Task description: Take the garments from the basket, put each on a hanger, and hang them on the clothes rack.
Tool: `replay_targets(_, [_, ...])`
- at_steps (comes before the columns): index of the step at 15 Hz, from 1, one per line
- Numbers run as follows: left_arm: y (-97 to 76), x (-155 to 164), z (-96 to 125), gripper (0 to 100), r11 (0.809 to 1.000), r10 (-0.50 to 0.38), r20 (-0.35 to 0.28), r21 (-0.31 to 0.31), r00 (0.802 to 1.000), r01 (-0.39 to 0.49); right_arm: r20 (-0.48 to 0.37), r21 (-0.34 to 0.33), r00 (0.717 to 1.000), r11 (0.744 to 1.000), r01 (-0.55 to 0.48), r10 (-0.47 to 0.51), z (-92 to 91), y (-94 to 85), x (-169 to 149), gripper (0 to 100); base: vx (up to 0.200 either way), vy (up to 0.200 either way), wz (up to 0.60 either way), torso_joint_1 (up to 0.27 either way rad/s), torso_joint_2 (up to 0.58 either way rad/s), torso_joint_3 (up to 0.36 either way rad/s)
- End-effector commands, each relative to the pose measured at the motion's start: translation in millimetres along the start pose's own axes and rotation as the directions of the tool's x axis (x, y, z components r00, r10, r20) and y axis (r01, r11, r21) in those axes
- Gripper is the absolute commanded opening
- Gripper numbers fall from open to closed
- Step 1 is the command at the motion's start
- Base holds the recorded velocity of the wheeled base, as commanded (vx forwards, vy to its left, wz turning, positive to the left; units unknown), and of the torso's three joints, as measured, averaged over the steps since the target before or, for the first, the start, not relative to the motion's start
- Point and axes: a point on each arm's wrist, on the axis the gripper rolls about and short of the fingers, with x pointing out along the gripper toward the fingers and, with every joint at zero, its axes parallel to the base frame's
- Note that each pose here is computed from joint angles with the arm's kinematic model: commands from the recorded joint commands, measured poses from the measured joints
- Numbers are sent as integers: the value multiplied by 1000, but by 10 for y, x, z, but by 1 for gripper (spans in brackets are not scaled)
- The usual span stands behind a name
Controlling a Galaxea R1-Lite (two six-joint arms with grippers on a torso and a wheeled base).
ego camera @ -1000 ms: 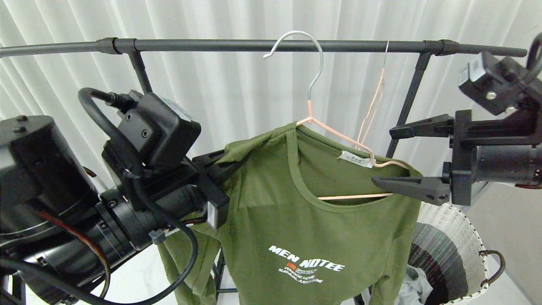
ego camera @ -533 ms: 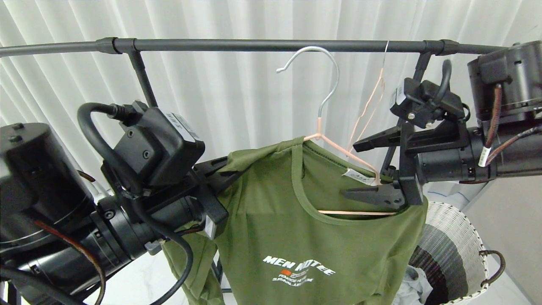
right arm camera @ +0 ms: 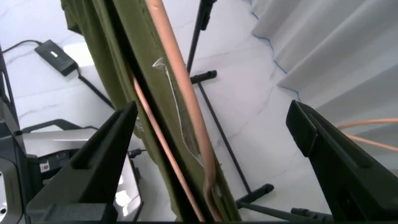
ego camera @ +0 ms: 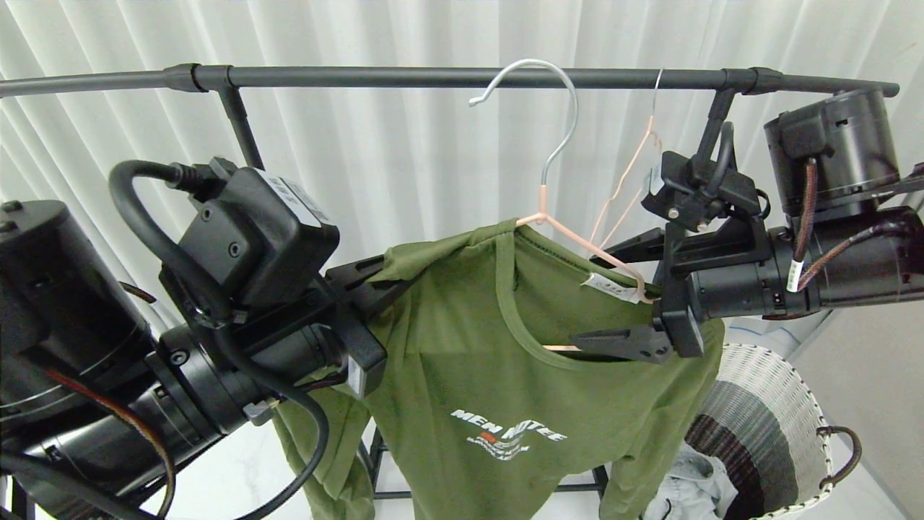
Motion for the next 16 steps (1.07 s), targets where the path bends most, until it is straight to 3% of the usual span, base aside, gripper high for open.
replay_targets(1, [2,0,3,0,1000,0,2,-1,1000,0,-1,0,1000,1000,-1,1,0,-3,8,0,0,0,0,0,0,0])
replay_targets(10, [5,-11,8,0,1000,3,4,2,1000,-3,22,-74,999,997,29,-27,3,-70,97,0,0,0,0,0,0,0])
replay_targets(11, [3,-12,5,100,1000,2,2,2,1000,-2,31,-84,999,996,34,-31,28,-74,79,0,0,0,0,0,0,0])
replay_targets(16, [13,-145,-43,100,1000,16,-13,3,1000,-16,69,-148,994,985,90,-81,133,-116,-96,0,0,0,0,0,0,0])
